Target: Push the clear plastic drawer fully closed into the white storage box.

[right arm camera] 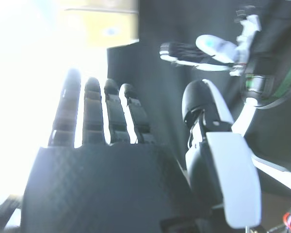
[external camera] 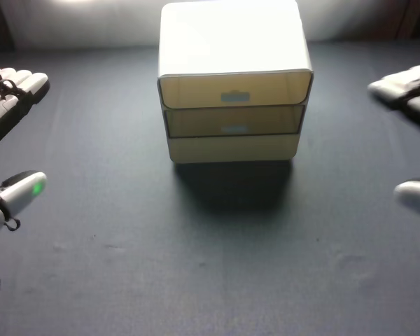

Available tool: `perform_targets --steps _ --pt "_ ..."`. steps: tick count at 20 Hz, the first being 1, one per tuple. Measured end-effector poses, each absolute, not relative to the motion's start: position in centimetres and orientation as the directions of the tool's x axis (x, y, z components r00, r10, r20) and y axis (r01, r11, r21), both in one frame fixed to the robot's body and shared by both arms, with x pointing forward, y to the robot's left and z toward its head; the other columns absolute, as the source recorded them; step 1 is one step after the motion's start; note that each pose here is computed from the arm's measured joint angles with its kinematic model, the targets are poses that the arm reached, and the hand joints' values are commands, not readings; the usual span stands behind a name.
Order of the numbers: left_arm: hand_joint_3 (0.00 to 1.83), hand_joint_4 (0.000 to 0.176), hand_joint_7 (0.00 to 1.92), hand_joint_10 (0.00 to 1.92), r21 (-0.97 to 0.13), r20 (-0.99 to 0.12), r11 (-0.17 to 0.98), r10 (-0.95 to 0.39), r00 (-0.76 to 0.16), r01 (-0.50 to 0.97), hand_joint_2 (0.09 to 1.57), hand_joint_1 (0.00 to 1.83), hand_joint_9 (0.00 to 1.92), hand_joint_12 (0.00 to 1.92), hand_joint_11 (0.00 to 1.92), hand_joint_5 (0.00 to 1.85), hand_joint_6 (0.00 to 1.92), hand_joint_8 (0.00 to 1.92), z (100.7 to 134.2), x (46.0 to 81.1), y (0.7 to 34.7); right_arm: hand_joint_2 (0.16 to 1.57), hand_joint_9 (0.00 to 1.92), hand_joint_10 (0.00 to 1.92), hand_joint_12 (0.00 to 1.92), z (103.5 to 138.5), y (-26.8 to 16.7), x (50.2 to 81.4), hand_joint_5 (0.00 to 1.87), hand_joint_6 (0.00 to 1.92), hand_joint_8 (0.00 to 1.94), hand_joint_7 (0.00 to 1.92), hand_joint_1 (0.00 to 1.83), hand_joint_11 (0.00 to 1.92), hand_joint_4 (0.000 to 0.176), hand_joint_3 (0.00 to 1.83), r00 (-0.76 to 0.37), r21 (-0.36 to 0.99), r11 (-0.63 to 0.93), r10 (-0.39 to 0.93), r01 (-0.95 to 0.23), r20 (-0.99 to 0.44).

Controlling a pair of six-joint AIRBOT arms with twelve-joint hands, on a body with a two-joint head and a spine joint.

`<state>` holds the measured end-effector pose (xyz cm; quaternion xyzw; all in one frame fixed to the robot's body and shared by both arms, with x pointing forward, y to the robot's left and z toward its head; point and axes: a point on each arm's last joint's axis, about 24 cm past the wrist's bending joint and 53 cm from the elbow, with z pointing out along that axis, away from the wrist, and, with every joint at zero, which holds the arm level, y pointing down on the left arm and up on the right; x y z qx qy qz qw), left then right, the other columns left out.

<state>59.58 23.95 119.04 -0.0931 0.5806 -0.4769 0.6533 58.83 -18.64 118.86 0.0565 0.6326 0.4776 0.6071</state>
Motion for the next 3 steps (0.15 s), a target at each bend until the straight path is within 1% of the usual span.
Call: perform_targets --steps 1,2,3 --pt "0.0 0.0 0.0 0.0 -0.674 -0.671 0.529 -0.73 -0.129 0.516 1.41 0.15 0.0 0.0 0.0 0.0 0.0 0.0 119.1 59.6 24.0 1.32 0.0 0.0 0.0 118.9 -20.2 58.9 0.0 0.0 0.0 0.0 0.17 0.0 0.035 0.0 -0.225 0.664 0.565 0.653 -0.49 -0.723" --pt "0.0 0.0 0.0 0.0 -0.669 -0.676 0.535 -0.727 -0.123 0.515 1.41 0.15 0.0 0.0 0.0 0.0 0.0 0.0 119.2 59.6 24.1 1.32 0.0 0.0 0.0 119.0 -21.1 59.0 0.0 0.0 0.0 0.0 0.17 0.0 0.035 0.0 -0.204 0.662 0.581 0.659 -0.473 -0.724" --pt "0.0 0.012 0.0 0.0 -0.663 -0.681 0.543 -0.723 -0.115 0.515 1.4 0.1 0.0 0.0 0.0 0.0 0.0 0.0 119.4 59.6 24.2 1.32 0.0 0.0 0.0 119.5 -22.0 59.3 0.0 0.0 0.0 0.0 0.17 0.0 0.064 0.0 -0.174 0.668 0.587 0.678 -0.457 -0.715"
